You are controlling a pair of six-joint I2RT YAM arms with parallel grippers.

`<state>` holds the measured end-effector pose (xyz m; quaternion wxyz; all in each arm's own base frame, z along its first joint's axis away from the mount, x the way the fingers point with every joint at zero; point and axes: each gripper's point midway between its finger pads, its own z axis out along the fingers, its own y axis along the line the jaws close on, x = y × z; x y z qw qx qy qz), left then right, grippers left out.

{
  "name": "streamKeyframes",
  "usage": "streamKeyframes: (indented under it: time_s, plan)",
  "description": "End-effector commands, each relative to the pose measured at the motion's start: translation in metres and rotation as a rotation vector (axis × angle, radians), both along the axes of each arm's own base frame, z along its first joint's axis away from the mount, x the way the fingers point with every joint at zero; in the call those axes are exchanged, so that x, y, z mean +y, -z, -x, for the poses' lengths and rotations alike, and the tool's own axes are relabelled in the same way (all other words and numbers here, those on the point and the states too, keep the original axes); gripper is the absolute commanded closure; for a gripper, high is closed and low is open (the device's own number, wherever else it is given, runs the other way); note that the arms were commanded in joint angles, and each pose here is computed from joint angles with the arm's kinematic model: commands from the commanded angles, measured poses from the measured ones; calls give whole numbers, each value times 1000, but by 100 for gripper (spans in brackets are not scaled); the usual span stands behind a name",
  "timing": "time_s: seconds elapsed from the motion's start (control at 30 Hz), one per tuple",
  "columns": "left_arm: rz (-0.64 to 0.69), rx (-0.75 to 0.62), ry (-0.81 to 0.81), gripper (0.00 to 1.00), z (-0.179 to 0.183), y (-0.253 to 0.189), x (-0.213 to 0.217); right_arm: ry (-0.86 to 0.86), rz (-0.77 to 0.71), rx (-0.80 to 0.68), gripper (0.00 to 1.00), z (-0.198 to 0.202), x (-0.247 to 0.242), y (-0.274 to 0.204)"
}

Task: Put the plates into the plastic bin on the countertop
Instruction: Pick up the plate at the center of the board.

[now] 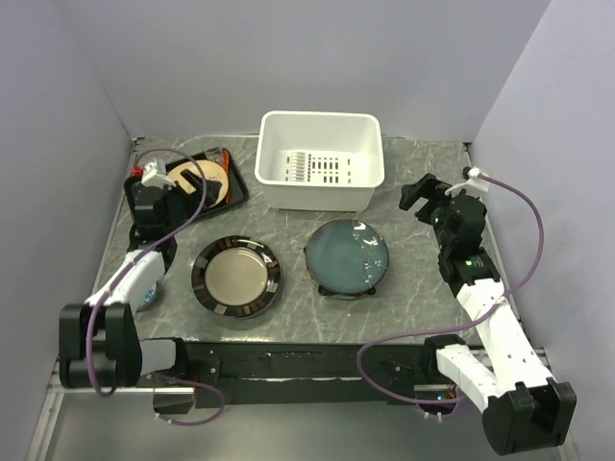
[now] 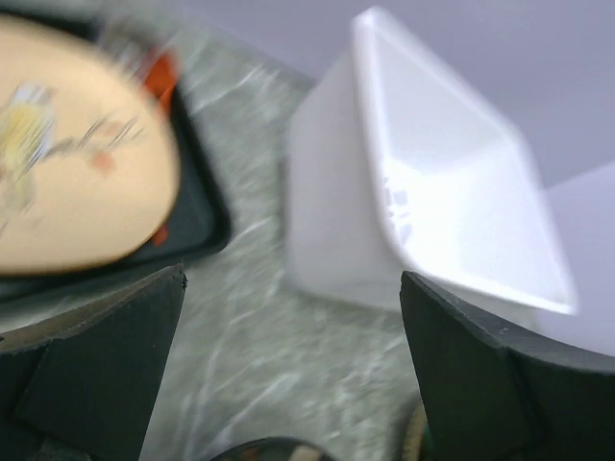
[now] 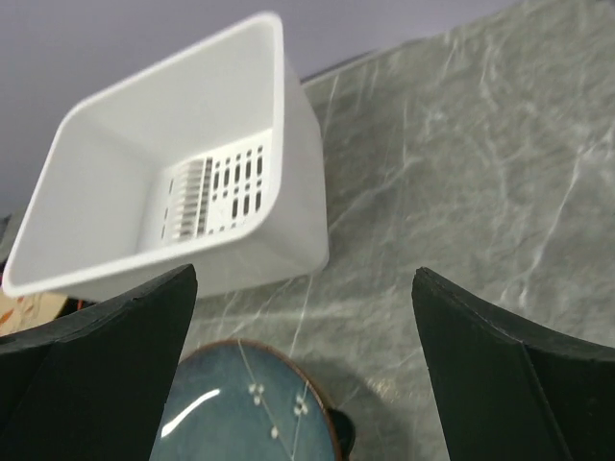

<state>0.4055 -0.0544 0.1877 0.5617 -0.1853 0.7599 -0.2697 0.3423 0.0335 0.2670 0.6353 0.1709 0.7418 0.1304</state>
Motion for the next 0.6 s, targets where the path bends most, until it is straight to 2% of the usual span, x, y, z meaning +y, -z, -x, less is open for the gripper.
streamKeyframes:
  time_s: [0.0, 0.1, 0.17, 0.4, 0.57]
  plan:
    - [40, -303, 134, 1, 13, -95, -24, -80, -75, 72, 0, 3, 18, 23]
    - [28, -337, 178, 1, 18, -108, -33, -79, -74, 177, 0, 2, 19, 47]
    - [16, -298, 200, 1, 17, -104, -42, -108, -87, 227, 0, 4, 25, 62]
    - [-71, -264, 289, 1, 20, -102, -81, -243, -142, 286, 0, 13, 48, 90]
    - [-52, -252, 371, 1, 23, -97, -100, -305, -170, 325, 0, 25, 56, 102]
